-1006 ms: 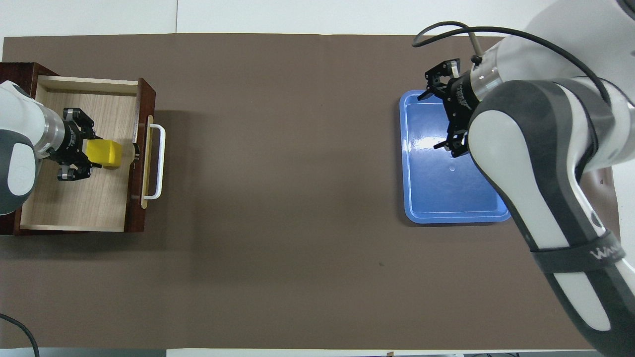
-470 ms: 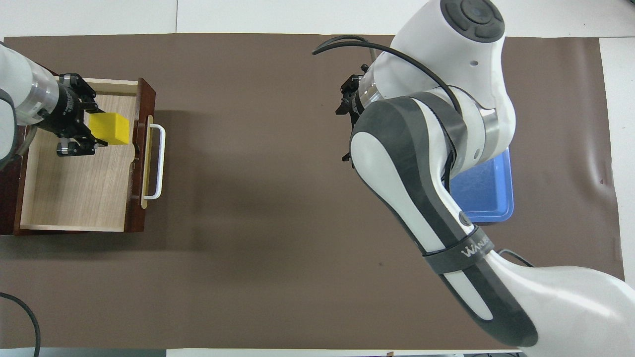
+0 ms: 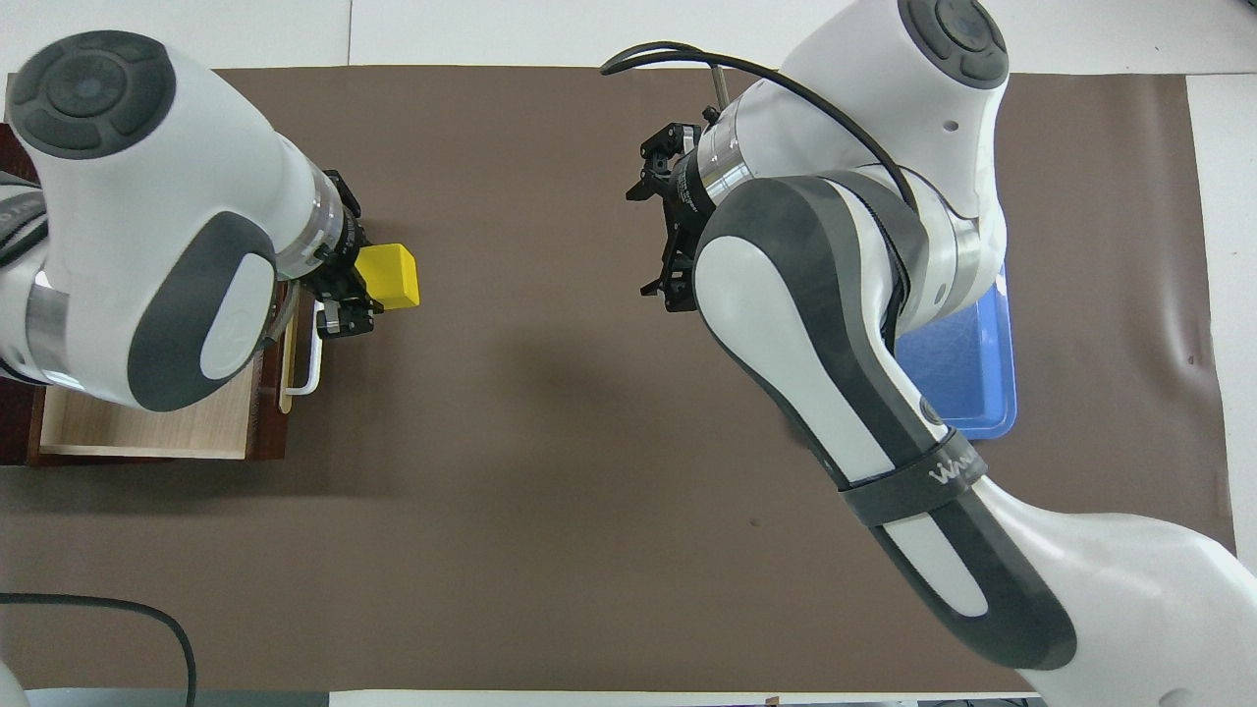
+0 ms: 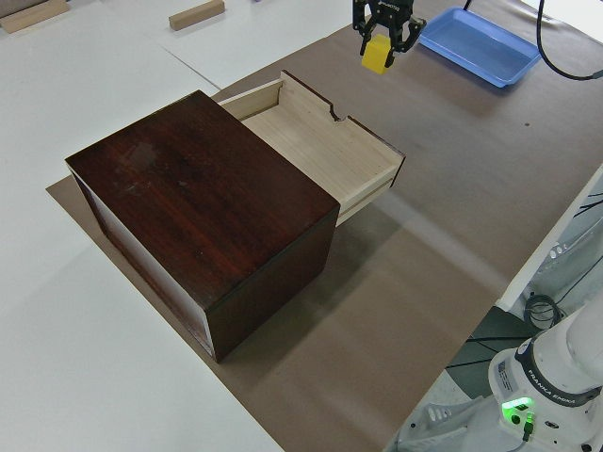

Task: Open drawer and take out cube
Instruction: 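Lift the yellow cube with the left gripper toward the right gripper, then close the right gripper on the yellow cube held by the left gripper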

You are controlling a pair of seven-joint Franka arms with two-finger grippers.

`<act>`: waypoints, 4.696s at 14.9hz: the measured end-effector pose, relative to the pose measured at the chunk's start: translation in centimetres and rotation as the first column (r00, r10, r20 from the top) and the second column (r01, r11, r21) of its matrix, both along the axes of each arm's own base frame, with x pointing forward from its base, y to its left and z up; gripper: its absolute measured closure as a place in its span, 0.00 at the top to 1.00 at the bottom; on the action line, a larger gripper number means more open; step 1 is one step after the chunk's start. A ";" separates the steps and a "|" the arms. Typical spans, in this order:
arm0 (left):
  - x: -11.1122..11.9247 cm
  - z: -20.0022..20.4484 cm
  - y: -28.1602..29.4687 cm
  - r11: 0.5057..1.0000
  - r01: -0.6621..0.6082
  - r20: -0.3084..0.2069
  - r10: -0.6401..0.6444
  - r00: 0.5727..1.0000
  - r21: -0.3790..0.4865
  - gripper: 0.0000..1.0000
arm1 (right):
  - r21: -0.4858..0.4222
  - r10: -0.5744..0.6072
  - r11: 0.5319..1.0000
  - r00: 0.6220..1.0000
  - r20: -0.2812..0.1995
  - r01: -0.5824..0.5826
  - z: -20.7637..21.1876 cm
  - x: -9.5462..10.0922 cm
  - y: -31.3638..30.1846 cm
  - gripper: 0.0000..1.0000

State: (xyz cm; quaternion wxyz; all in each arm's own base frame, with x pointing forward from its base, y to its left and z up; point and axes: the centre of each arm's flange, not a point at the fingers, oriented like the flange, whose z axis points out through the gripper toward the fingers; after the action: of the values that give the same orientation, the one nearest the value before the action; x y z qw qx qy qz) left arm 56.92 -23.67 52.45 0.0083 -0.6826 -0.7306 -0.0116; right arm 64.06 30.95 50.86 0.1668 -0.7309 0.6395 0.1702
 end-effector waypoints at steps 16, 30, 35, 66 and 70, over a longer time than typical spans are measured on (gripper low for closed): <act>-2.1 0.8 -5.8 0.994 -0.092 0.035 0.094 0.995 -0.057 0.55 | 0.215 0.033 0.976 0.998 -0.060 -0.019 -6.5 2.7 -4.8 0.99; -1.9 0.5 -5.4 0.993 -0.103 0.031 0.105 0.994 -0.054 0.55 | 0.249 0.065 0.967 0.996 -0.054 -0.049 -5.6 0.1 1.4 1.00; -1.8 0.5 -5.4 0.993 -0.104 0.033 0.106 0.994 -0.056 0.55 | 0.246 0.071 0.968 0.996 -0.046 -0.058 -5.4 -0.2 2.2 1.00; -1.7 0.5 -5.4 0.992 -0.115 0.038 0.117 0.992 -0.060 0.55 | 0.219 0.032 0.975 0.999 -0.042 -0.022 -2.4 -1.3 10.6 1.00; -1.7 0.4 -5.5 0.991 -0.116 0.038 0.118 0.992 -0.060 0.55 | 0.199 0.045 0.979 0.999 -0.016 -0.041 -2.0 -1.2 10.9 1.00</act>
State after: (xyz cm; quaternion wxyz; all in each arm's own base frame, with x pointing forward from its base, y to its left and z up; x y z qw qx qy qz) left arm 55.21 -29.13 52.89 -0.0257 -0.6381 -0.7695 -0.0042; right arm 62.90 41.90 48.84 0.2289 -0.7223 0.6051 0.2442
